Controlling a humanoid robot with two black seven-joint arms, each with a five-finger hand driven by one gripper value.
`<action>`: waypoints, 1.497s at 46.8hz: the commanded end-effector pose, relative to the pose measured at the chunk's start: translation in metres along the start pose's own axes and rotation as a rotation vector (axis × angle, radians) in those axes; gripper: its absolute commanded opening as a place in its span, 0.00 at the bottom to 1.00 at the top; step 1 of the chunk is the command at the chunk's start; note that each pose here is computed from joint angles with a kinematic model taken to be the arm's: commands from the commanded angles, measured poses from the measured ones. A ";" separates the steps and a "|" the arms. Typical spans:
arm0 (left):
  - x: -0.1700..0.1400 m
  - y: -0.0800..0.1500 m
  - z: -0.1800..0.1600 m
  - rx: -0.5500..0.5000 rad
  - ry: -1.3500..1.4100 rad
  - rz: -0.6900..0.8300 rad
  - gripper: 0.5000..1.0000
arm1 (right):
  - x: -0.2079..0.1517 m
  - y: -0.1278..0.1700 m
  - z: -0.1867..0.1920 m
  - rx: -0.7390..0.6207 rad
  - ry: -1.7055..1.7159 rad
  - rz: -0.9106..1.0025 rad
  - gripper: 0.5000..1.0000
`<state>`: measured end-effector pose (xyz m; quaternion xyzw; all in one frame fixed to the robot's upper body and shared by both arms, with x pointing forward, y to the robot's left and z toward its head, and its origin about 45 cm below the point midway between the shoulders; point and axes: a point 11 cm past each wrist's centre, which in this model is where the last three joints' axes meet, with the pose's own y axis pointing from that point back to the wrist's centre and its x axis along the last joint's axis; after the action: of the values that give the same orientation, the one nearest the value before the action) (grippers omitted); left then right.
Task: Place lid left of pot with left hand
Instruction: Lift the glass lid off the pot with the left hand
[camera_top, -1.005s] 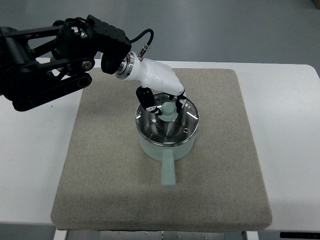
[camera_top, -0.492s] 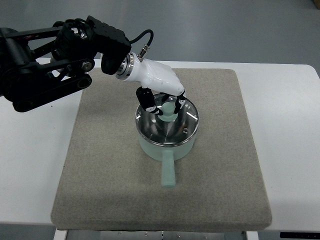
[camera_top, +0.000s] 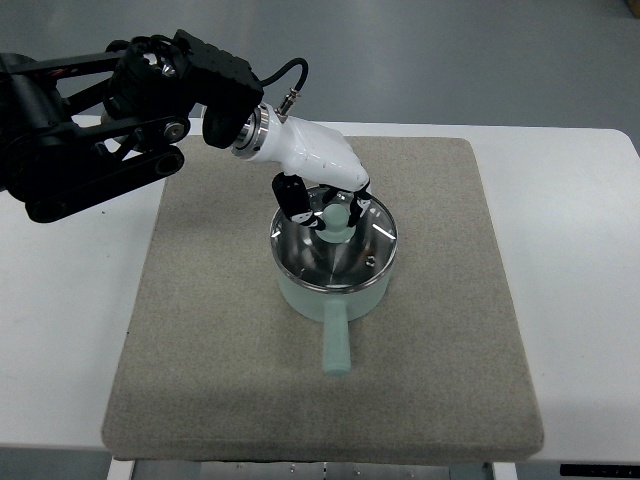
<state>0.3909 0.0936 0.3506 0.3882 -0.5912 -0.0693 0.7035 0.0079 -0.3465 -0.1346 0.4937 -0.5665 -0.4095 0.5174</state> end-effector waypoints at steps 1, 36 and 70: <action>0.004 0.002 0.000 0.002 -0.003 0.010 0.00 | 0.000 0.000 0.000 0.000 0.000 0.001 0.84; 0.025 0.013 0.000 0.021 -0.041 0.045 0.00 | 0.000 0.000 0.000 0.000 0.000 0.001 0.84; -0.028 0.094 -0.097 0.313 0.106 0.035 0.00 | 0.000 0.000 0.000 0.000 0.000 0.001 0.84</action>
<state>0.4314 0.2057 0.3999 0.4731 -0.5808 0.0503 0.6606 0.0079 -0.3466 -0.1346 0.4937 -0.5665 -0.4094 0.5175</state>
